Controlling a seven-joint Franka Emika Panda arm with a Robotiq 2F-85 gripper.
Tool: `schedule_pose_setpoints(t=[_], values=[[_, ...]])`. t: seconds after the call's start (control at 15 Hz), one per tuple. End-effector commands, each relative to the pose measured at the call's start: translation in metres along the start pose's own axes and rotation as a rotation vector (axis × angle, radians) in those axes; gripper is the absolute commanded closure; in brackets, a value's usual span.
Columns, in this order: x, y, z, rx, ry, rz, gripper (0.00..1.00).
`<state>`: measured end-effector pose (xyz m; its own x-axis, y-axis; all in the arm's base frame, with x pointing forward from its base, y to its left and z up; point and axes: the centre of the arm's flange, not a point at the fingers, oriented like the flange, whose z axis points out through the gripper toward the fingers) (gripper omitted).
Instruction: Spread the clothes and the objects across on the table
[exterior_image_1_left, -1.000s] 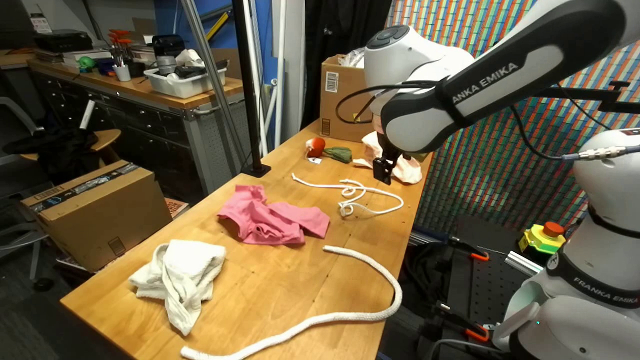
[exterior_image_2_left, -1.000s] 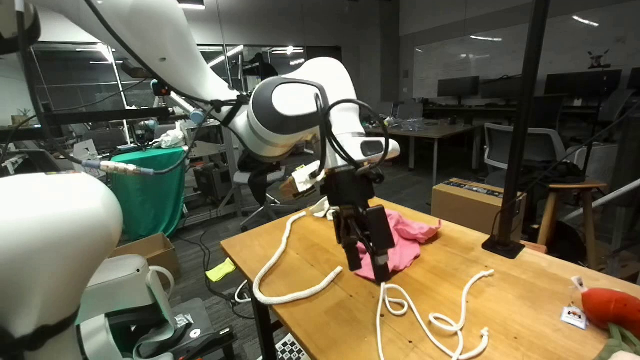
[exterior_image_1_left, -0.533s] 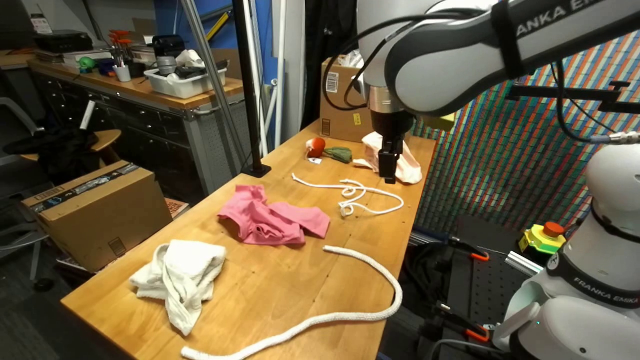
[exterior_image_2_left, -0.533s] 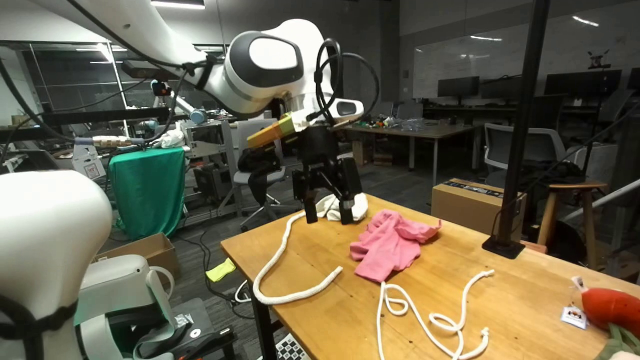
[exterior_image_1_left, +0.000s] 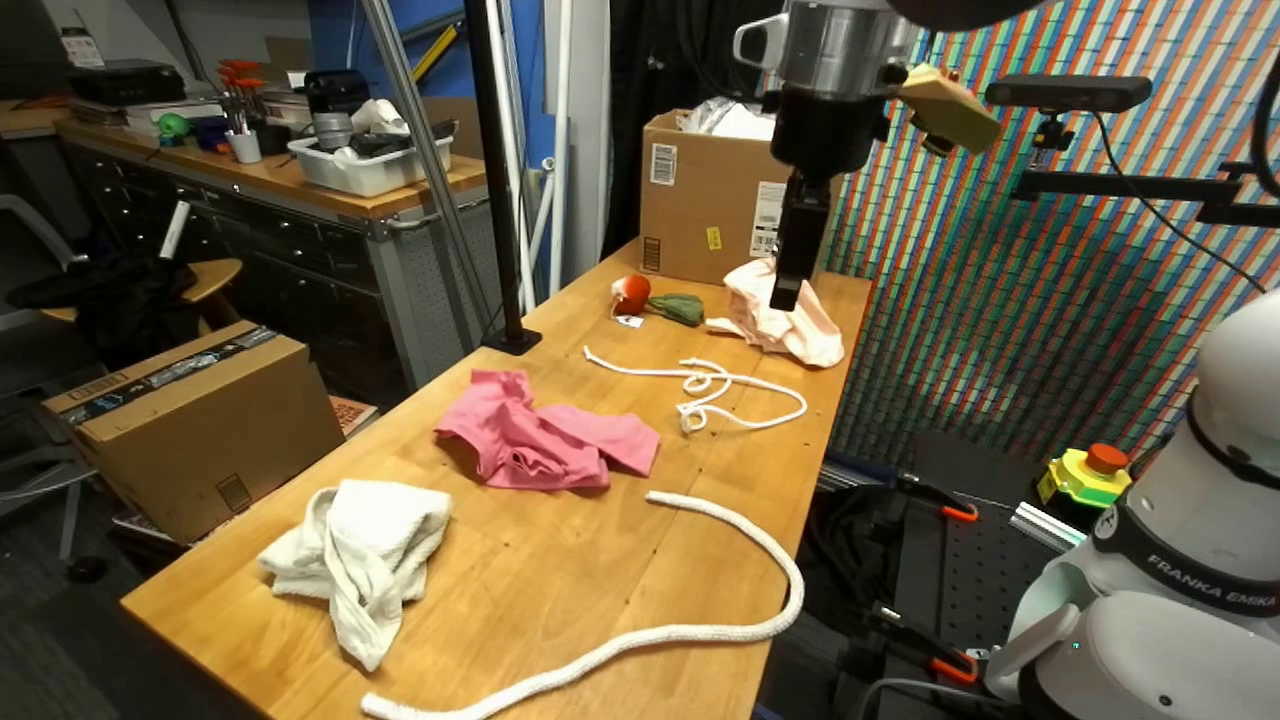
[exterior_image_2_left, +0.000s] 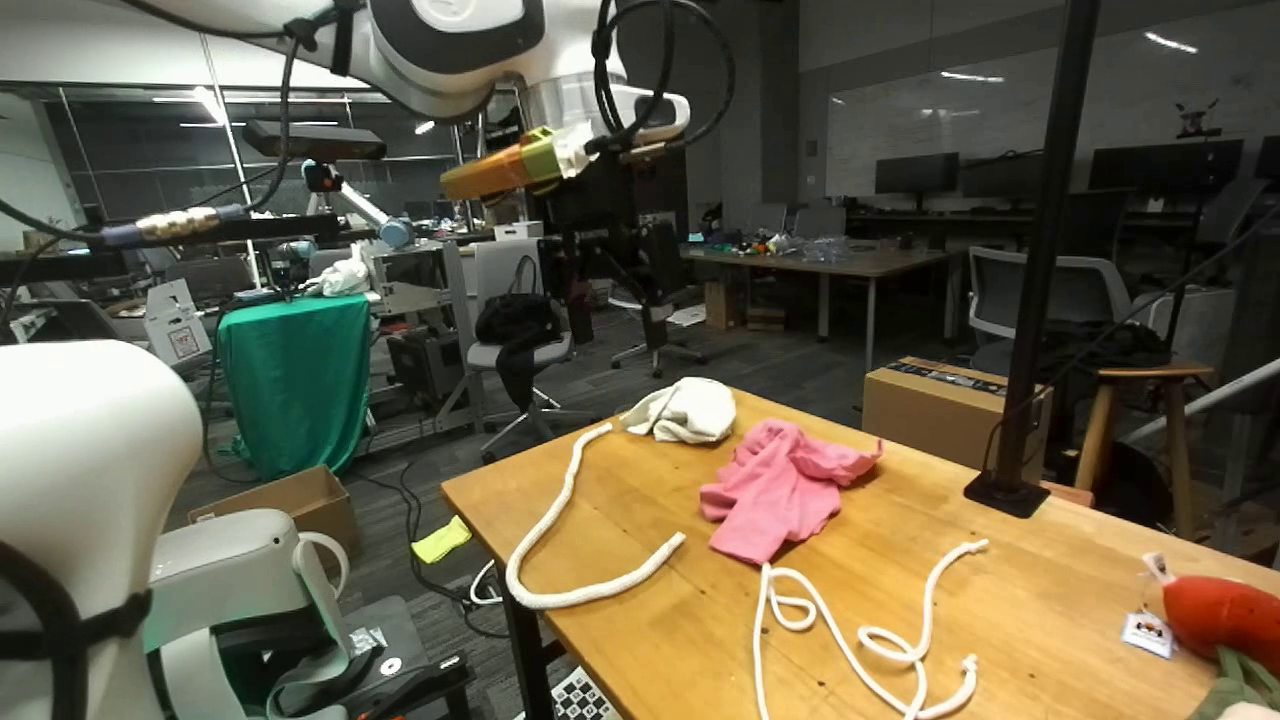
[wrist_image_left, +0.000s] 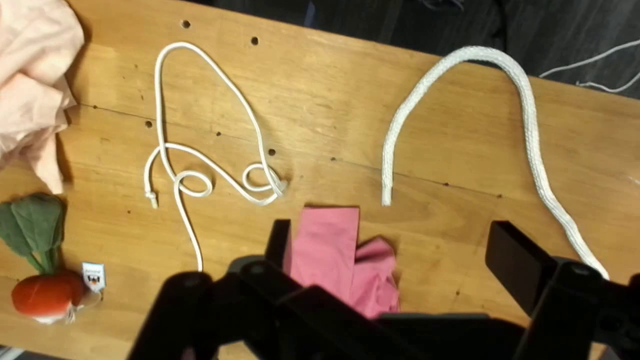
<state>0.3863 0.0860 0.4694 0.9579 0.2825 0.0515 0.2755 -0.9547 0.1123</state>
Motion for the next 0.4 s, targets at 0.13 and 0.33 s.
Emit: schedule_pose_setpoints(t=[0.13,0.33], values=[[-0.06,0.008,-0.023,0.07,0.277,0.065,0.0],[-0.034,0.011,-0.02,0.096,0.255,0.071,0.0]])
